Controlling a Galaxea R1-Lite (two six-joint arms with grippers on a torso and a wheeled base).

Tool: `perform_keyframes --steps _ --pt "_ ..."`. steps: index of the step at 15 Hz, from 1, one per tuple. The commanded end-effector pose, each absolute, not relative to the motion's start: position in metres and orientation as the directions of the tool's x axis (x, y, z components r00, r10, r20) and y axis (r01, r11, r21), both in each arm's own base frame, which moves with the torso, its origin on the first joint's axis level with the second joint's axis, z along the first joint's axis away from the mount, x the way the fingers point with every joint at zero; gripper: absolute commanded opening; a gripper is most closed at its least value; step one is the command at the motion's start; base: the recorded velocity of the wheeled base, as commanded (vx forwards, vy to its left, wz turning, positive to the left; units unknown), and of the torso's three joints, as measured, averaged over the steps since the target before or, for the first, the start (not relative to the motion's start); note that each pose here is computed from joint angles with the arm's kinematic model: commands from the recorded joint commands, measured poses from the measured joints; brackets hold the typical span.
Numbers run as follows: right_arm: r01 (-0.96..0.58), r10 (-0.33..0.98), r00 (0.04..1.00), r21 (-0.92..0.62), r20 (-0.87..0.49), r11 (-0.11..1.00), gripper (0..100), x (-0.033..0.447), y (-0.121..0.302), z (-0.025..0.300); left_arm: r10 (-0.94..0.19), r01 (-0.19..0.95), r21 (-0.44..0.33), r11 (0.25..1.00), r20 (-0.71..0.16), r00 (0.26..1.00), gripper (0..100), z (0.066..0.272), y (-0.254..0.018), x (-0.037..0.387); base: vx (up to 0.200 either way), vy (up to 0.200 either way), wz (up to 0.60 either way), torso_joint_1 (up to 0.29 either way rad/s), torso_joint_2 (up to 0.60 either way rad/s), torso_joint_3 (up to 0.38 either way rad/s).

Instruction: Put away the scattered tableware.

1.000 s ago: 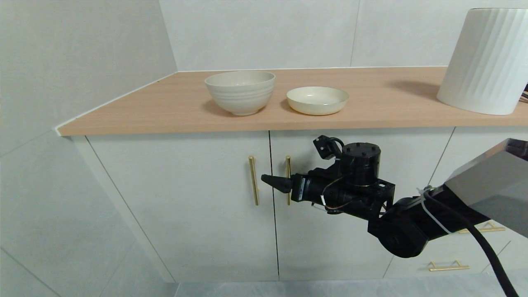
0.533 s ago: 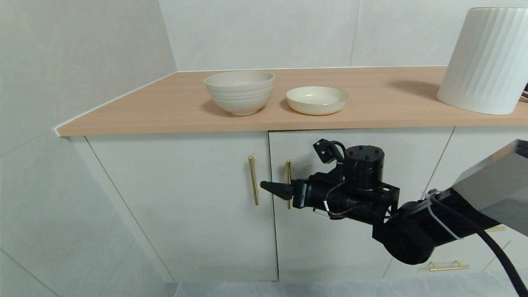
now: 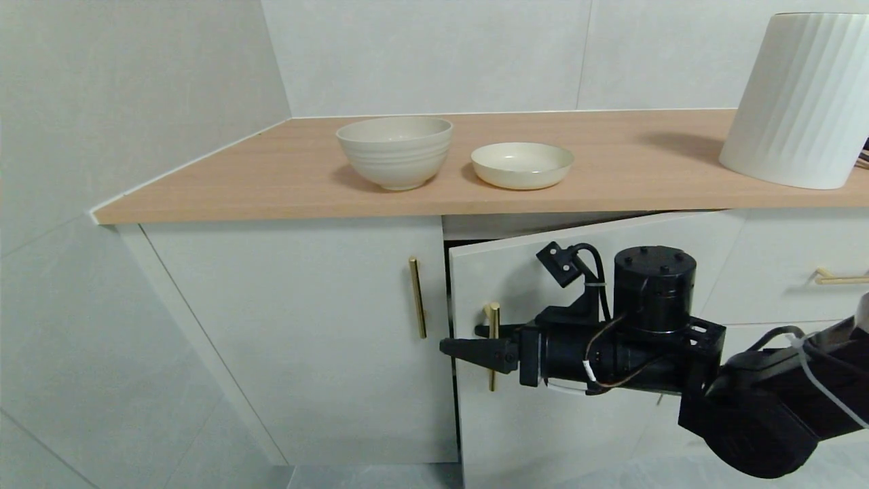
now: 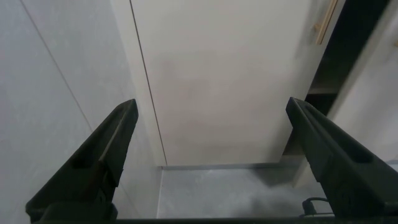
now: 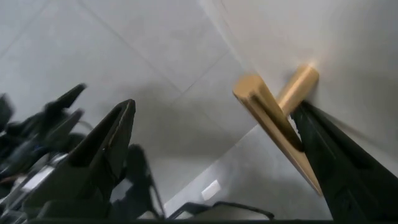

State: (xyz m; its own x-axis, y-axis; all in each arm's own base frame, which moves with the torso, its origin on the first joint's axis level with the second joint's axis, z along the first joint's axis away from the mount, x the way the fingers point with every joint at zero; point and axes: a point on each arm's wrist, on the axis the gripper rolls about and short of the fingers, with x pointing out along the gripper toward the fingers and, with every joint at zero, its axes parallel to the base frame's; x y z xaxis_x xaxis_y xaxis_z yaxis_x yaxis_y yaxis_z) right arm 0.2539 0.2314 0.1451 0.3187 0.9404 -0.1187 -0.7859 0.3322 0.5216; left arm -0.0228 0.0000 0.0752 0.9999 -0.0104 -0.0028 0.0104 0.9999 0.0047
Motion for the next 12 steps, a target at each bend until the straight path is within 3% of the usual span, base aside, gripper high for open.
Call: perform_keyframes --steps 1,9,12 --pt "-0.805 0.955 0.278 0.517 -0.101 0.289 100 0.234 0.215 0.158 -0.011 0.011 0.005 1.0 -0.003 1.0 100 0.075 0.0 -0.023 0.0 0.0 0.0 0.0 0.0 0.0" --pt "-0.801 0.955 0.274 0.521 -0.116 0.293 100 0.226 0.208 0.155 -0.018 0.018 0.018 1.0 0.002 1.0 100 0.076 0.0 -0.023 0.0 0.0 0.0 0.0 0.0 0.0" --pt "-0.801 0.954 0.275 0.521 -0.116 0.295 100 0.226 0.208 0.155 -0.083 0.081 0.029 0.996 0.073 0.994 100 0.1 -0.002 -0.031 0.0 0.0 0.0 0.0 0.0 0.0"
